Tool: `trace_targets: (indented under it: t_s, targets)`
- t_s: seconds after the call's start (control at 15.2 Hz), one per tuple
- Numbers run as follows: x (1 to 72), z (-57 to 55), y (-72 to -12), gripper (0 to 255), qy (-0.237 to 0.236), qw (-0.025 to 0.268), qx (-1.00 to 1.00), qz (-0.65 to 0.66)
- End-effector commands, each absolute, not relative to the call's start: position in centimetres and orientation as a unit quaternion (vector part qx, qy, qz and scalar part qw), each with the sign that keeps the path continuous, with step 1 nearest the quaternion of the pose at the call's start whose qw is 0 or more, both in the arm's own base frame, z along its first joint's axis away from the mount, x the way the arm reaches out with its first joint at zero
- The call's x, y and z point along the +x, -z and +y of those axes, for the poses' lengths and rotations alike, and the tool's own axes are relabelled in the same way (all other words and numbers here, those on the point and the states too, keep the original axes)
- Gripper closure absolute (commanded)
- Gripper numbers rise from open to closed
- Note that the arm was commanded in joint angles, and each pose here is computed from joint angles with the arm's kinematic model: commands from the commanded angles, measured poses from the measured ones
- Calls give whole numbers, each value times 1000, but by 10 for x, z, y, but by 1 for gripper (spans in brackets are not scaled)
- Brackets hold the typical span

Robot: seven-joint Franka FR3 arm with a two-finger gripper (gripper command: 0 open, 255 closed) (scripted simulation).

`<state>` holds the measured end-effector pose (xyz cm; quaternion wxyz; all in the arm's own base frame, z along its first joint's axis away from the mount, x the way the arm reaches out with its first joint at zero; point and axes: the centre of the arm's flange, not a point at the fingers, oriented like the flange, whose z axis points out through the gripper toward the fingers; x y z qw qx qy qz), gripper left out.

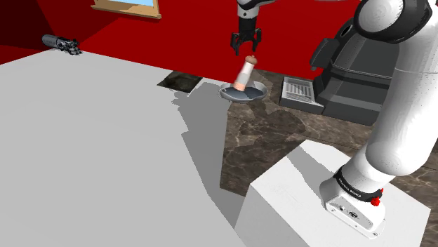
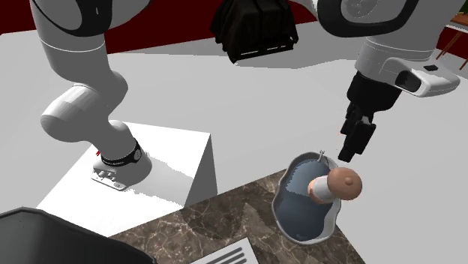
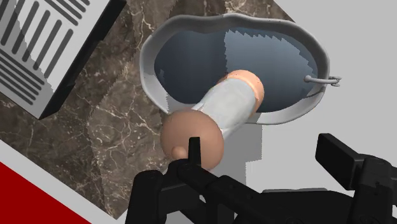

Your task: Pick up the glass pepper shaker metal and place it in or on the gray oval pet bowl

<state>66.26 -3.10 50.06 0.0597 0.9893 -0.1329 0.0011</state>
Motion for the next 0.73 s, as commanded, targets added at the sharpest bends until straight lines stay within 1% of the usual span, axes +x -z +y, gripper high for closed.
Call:
trace_targets:
  t_s: [0.0,0.13,0.66]
  targets:
    - [662,-29,-521,0,-1,60,989,-133]
    - [663,-27,-544,0,-1,60,989,-133]
    - [663,-27,-544,0,-1,60,989,-133]
